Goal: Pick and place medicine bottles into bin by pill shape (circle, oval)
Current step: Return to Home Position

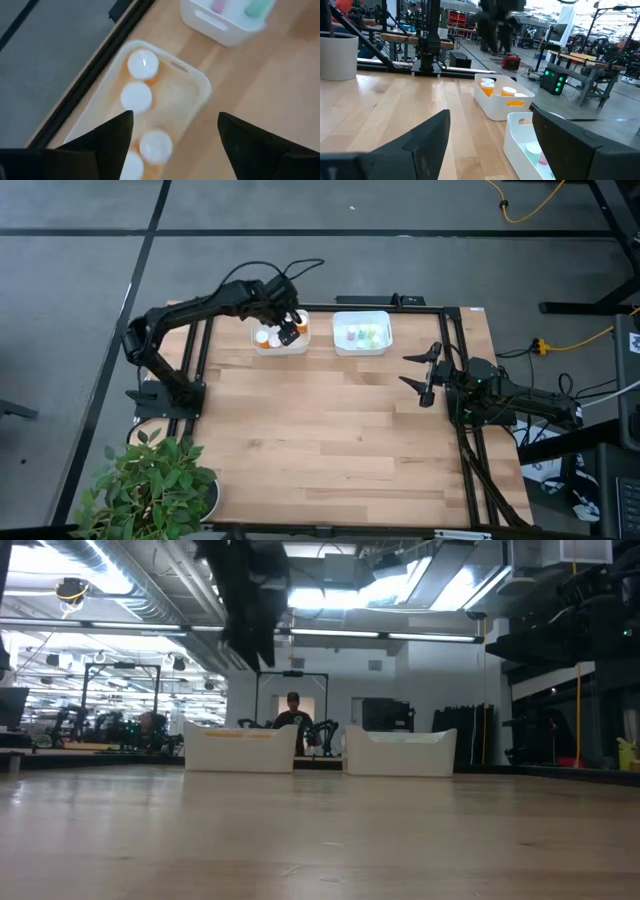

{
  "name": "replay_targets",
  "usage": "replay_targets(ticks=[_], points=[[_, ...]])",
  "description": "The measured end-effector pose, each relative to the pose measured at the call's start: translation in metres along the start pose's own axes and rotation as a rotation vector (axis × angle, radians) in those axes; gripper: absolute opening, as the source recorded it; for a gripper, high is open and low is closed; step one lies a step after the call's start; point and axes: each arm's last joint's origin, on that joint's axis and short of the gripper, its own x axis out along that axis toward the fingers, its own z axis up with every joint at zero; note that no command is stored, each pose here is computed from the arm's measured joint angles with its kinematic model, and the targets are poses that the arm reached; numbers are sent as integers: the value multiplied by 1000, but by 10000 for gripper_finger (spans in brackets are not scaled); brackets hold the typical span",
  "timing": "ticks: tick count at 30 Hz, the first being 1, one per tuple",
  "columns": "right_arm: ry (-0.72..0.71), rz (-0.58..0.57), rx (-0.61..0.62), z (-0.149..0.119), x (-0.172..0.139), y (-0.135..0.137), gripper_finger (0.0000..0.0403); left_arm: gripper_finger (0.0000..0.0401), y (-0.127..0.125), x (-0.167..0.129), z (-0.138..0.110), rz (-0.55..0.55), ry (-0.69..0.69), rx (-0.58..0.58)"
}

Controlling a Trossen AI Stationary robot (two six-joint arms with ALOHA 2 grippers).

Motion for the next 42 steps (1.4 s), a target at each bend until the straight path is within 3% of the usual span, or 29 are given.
replay_targets(ticks=[4, 9, 14, 27, 35, 42], points=[[-1, 0, 0, 0, 0, 0, 286, 283, -11, -32, -6, -21, 32, -90], [0, 0, 0, 0, 0, 0, 286, 280, -31, -64, -33, -162, -21, 108], [0, 0, 0, 0, 0, 0, 286, 282, -24, -75, -75, -318, -153, 136], [0, 0, 0, 0, 0, 0, 286, 283, -8, -31, -169, -356, -735, 63], [-1, 0, 0, 0, 0, 0, 286, 279, -3, 0, -223, -405, -841, 1], [-1, 0, 0, 0, 0, 0, 286, 283, -1, 3, -245, -485, -949, 2]])
